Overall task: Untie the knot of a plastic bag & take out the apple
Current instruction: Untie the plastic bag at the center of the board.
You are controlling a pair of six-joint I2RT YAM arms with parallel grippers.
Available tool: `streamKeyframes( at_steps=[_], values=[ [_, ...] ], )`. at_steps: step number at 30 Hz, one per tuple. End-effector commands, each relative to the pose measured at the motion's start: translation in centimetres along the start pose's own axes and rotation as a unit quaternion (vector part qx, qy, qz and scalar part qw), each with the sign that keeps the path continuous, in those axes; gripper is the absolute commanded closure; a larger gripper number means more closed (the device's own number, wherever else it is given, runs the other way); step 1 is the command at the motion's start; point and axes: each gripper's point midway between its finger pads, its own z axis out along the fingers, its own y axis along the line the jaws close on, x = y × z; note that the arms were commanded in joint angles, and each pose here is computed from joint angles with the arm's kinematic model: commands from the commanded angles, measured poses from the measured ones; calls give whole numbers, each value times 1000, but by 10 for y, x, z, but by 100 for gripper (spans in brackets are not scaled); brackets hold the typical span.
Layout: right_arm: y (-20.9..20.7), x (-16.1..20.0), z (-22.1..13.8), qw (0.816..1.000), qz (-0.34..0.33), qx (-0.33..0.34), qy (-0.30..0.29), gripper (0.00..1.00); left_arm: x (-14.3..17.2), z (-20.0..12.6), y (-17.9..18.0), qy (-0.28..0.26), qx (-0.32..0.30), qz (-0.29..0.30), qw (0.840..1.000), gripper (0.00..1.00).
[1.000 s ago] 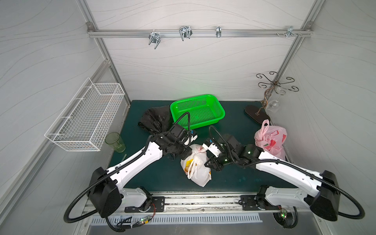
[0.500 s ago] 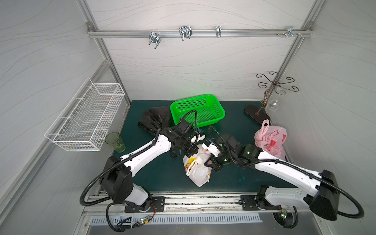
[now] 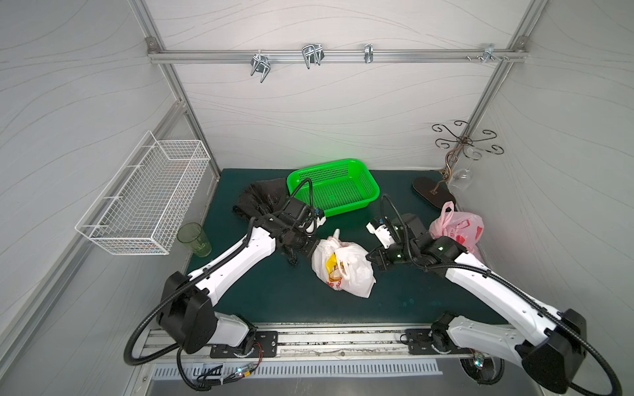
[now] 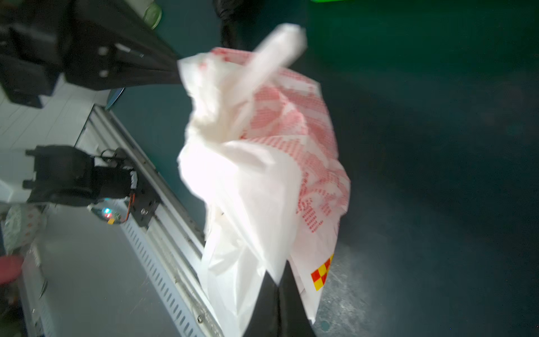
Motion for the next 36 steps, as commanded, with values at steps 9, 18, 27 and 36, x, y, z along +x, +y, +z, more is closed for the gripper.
streamKeyframes(
  at_steps=[9, 18, 27, 36],
  values=[
    [-69, 10, -16, 987, 104, 120, 4, 100, 35, -16, 45, 7, -55, -123, 991, 100],
    [-69, 14, -13, 988, 102, 115, 3, 100, 34, -21, 35, -10, -21, -132, 991, 100],
    [-8, -1, -50, 996, 6, 60, -67, 35, -10, -90, -30, -154, 120, -71, 978, 56],
    [14, -3, -55, 989, -73, 114, -56, 33, -22, -130, -71, -220, 148, -40, 963, 44]
  ],
)
